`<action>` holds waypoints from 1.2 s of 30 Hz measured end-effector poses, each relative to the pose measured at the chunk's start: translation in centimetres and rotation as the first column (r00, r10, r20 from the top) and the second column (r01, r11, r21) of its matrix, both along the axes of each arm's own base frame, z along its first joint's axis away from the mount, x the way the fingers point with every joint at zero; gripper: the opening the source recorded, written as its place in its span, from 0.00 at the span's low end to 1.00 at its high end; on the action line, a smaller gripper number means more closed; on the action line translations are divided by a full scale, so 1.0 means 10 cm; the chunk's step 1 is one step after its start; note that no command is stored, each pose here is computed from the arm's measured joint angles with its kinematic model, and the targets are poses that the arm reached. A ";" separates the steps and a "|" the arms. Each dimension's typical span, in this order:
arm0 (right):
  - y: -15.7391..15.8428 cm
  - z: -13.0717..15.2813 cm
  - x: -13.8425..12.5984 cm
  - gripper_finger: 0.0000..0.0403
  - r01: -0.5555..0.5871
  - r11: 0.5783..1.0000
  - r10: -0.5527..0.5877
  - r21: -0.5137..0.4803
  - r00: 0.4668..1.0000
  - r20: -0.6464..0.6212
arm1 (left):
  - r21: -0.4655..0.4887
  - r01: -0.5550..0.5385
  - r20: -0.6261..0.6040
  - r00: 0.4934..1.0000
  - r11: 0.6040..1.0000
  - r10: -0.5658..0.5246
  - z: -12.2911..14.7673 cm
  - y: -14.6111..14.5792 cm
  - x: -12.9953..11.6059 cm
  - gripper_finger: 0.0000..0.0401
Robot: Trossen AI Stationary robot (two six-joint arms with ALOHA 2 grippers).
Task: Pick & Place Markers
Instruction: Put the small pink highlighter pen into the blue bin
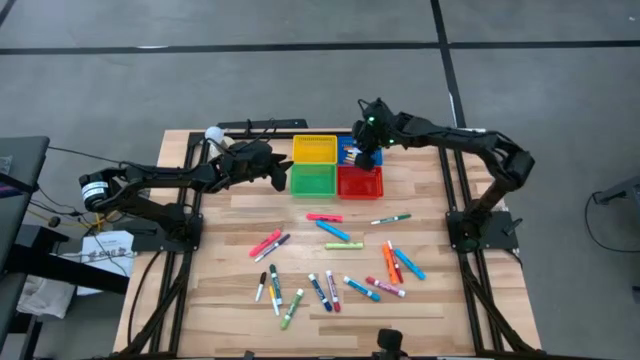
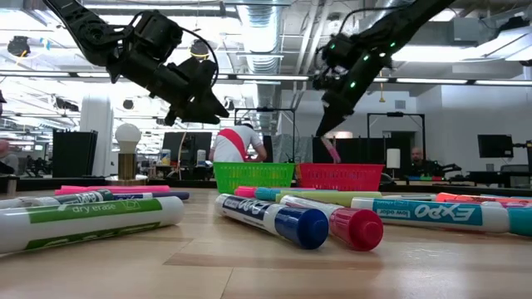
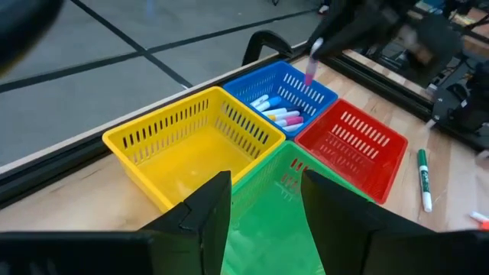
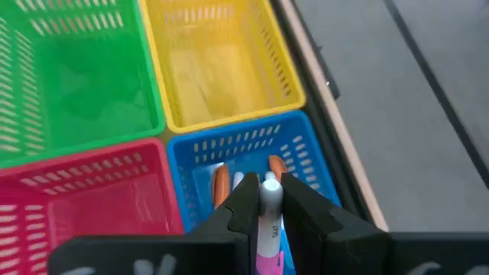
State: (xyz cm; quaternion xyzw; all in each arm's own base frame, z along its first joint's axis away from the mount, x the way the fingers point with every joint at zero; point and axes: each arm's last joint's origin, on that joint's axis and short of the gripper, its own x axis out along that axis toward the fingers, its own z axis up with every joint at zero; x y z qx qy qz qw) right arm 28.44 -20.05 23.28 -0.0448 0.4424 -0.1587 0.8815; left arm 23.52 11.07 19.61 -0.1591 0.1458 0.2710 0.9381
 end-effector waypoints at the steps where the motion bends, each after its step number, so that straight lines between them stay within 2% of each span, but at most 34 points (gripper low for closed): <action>1: -0.02 -0.03 0.04 0.09 -0.001 1.000 0.001 -0.001 1.000 -0.014 | -0.002 -0.001 0.002 1.000 1.000 0.001 0.00 0.00 0.00 0.40; 4: -0.10 -0.06 0.16 0.10 -0.027 1.000 0.027 -0.014 0.999 -0.038 | -0.001 -0.001 0.003 1.000 1.000 0.001 0.00 0.00 0.00 0.40; 11: -0.23 -0.19 0.38 0.11 -0.088 0.996 0.088 0.006 0.976 -0.199 | 0.003 -0.001 0.012 1.000 1.000 0.001 0.01 0.00 0.00 0.40; 20: -0.27 -0.31 0.52 0.11 -0.144 0.989 0.143 0.022 0.923 -0.356 | 0.004 -0.001 0.014 1.000 1.000 0.001 0.01 0.00 0.00 0.40; 26: -0.29 -0.31 0.49 0.11 -0.139 0.990 0.140 0.029 0.922 -0.361 | 0.007 0.000 0.017 1.000 1.000 0.000 0.02 0.00 0.01 0.40; 31: -0.34 -0.48 0.49 0.10 -0.126 0.988 0.151 0.089 0.910 -0.387 | 0.009 0.000 0.017 1.000 1.000 0.000 0.02 0.00 0.01 0.40; 36: -0.33 -0.58 0.56 0.11 -0.133 0.987 0.157 0.088 0.906 -0.392 | 0.012 0.000 0.022 1.000 1.000 -0.001 0.02 0.00 0.01 0.40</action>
